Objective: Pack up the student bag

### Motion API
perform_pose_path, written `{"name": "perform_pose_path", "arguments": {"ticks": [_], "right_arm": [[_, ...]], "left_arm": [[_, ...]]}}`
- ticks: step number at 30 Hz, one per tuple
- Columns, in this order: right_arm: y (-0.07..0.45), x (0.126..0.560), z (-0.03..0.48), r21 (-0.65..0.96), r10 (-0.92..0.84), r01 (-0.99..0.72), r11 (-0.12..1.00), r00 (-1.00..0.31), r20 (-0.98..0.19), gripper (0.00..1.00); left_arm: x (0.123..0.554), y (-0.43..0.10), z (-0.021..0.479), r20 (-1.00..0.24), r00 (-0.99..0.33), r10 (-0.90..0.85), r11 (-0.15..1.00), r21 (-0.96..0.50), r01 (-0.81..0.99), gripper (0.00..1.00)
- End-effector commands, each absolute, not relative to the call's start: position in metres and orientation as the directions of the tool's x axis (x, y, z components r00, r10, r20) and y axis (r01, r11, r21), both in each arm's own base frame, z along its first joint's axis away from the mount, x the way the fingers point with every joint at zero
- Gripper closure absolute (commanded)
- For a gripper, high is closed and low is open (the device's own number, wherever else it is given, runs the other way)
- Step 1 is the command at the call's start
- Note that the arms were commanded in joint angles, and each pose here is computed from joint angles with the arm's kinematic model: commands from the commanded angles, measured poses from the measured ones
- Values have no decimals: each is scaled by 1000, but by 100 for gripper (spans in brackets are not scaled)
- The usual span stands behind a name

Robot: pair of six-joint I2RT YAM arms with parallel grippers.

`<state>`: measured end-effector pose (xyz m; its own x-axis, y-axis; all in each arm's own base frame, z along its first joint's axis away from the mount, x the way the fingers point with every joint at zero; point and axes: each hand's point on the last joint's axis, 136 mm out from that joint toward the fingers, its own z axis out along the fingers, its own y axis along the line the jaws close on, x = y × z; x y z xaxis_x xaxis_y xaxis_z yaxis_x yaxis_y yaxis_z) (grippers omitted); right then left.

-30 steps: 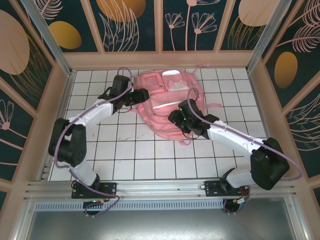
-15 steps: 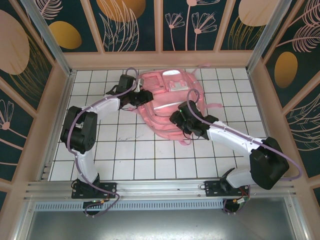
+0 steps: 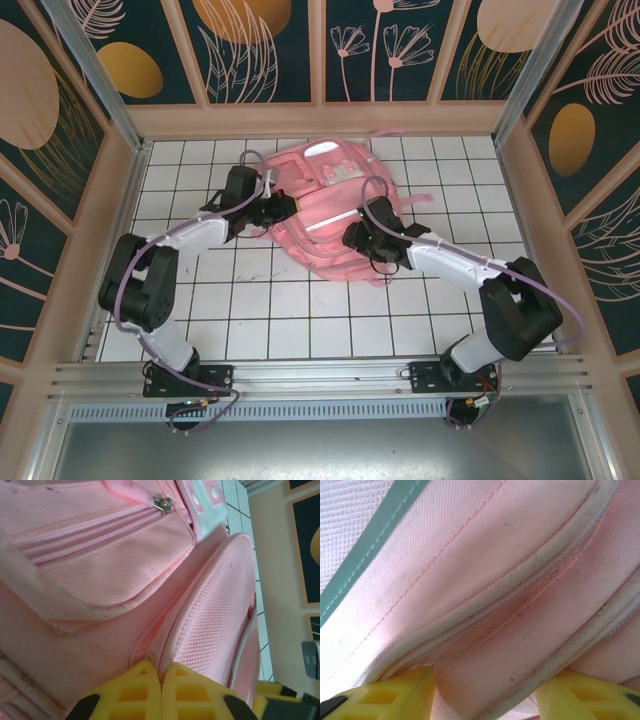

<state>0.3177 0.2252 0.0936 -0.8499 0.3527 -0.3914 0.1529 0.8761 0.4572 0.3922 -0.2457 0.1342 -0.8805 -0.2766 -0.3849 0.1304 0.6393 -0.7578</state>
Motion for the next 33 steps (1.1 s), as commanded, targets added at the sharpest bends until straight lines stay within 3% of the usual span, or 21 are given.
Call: {"name": "perform_pose_path", "arguments": {"ticks": [1,10,19,29,33], "right_arm": [[233,351,115,442,296,57,895,-818,-494,46],[221,317,144,313,229,58,948,-805,-547,46],[321,264,161,353,151,-67,933,-818,-555,55],[341,281,145,426,374,144,893,-764,-525,59],[335,292,134,399,404,205,894,-756,-515,68]], "left_arm": [[370,-246,158,-383,-876,-292,576,-802,158,100],[367,-248,172,-295,-868,-399,456,-885,91,100],[369,-254,187,-278,-871,-405,403,-910,103,100],[368,-253,182,-266,-875,-405,408,-909,87,100],[369,-255,183,-260,-877,-405,403,-911,84,100]]}}
